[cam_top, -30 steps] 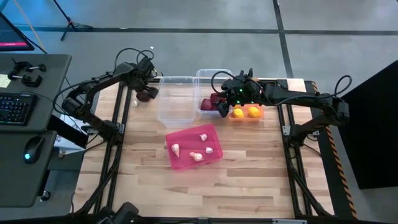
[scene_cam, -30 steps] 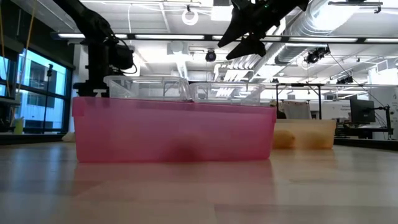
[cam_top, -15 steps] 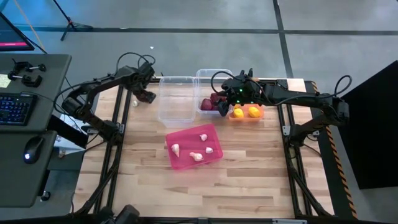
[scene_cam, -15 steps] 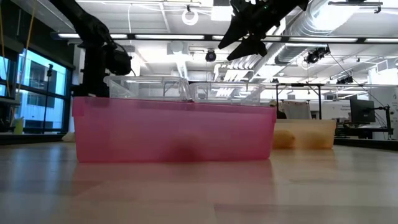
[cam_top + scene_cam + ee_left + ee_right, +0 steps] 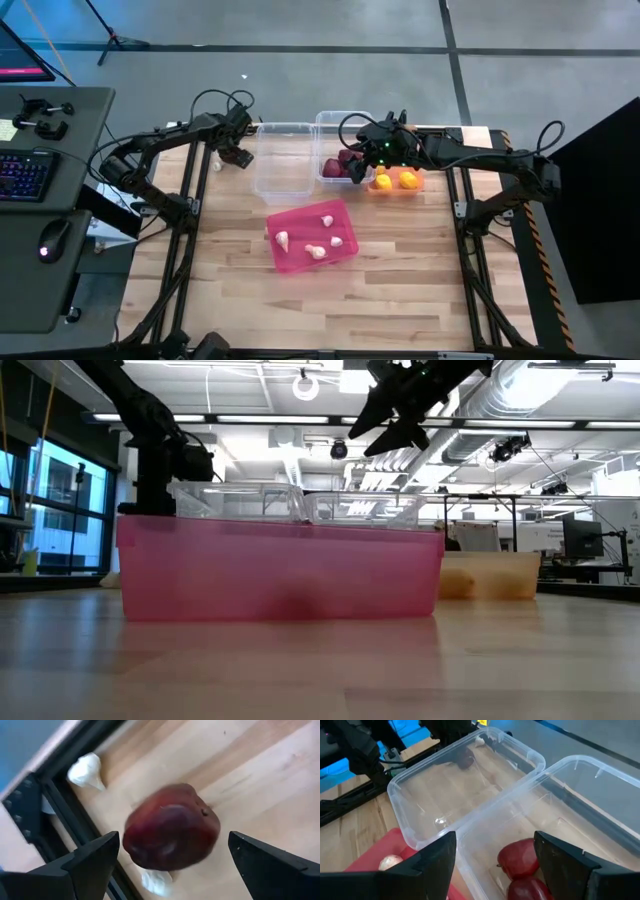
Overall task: Sort produce into baskets
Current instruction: Put the red apple into the right transparent bin
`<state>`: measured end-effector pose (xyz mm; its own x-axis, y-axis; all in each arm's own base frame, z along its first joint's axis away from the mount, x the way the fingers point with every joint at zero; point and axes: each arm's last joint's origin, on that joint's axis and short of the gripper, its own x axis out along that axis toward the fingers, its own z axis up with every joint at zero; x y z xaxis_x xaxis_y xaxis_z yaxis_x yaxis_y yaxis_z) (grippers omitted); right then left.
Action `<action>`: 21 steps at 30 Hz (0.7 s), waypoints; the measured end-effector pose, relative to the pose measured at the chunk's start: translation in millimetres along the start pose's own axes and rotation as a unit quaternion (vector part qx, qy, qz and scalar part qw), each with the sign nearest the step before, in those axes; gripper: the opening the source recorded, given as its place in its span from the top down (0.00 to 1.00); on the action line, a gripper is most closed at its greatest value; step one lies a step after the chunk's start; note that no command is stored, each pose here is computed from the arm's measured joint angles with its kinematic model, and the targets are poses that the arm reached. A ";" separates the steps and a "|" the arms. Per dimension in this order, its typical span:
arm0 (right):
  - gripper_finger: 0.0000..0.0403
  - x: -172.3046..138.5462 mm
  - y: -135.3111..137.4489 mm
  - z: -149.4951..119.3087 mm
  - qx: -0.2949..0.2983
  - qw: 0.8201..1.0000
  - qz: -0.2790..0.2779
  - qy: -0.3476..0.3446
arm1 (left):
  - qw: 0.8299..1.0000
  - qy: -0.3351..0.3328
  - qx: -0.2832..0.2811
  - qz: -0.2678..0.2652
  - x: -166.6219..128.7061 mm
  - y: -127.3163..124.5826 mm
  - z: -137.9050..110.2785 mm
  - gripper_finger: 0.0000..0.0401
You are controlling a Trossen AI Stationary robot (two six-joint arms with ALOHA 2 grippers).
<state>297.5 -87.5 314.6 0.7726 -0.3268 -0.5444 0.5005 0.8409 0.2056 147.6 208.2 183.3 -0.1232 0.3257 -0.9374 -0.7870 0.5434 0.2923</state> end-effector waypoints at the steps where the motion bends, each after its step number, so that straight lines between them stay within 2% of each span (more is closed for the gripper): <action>1: 0.36 0.4 -0.1 -0.5 0.002 1.000 0.000 0.002 | 1.000 -0.004 0.003 0.006 -0.2 -0.2 0.9 0.10; 9: 0.36 6.9 2.4 -4.7 0.007 1.000 0.002 0.017 | 0.999 0.010 0.039 0.010 10.9 -3.6 4.0 0.10; 21: 0.36 6.6 4.6 -5.3 0.007 1.000 0.010 0.019 | 0.995 0.038 0.072 0.063 27.9 -21.6 7.1 0.10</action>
<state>302.8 -83.5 307.6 0.7672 -0.2939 -0.5701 0.4910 0.8410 0.2272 165.5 211.0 152.1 -0.2654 0.3426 -0.9012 -0.6687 0.6079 0.4281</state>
